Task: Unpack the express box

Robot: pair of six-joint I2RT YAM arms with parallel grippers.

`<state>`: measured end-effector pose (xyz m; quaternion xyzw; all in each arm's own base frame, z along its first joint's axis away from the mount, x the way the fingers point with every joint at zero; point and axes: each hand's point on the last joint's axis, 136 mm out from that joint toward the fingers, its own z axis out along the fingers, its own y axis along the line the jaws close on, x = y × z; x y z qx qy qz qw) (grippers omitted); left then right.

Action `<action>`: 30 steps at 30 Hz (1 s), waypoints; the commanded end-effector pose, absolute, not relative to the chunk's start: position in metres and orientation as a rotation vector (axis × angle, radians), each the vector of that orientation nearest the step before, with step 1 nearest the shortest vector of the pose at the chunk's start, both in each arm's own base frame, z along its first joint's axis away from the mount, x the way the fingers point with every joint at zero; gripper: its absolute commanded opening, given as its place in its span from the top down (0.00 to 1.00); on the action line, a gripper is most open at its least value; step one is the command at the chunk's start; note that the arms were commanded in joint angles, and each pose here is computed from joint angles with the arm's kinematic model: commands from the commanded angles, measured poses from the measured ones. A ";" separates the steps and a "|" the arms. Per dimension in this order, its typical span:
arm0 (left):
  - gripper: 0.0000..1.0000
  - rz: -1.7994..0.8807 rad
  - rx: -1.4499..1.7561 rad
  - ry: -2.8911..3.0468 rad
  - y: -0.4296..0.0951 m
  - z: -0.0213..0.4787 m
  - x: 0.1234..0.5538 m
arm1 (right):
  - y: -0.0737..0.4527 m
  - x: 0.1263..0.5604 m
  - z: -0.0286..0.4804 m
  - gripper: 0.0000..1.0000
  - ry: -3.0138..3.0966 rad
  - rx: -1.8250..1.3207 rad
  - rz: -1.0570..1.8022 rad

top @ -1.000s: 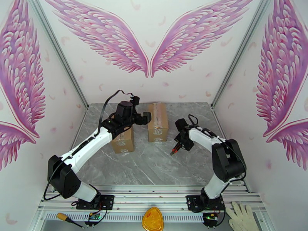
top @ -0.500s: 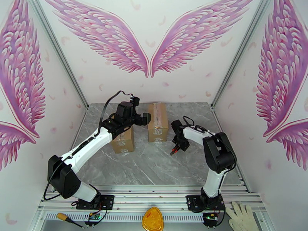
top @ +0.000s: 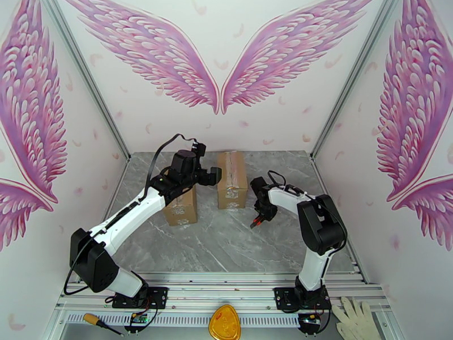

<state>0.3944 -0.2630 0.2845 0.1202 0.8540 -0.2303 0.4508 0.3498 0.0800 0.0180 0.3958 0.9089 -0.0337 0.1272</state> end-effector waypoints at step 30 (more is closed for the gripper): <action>0.16 -1.102 1.050 2.032 -0.452 0.252 0.303 | 0.081 0.335 0.224 0.58 2.247 0.749 0.274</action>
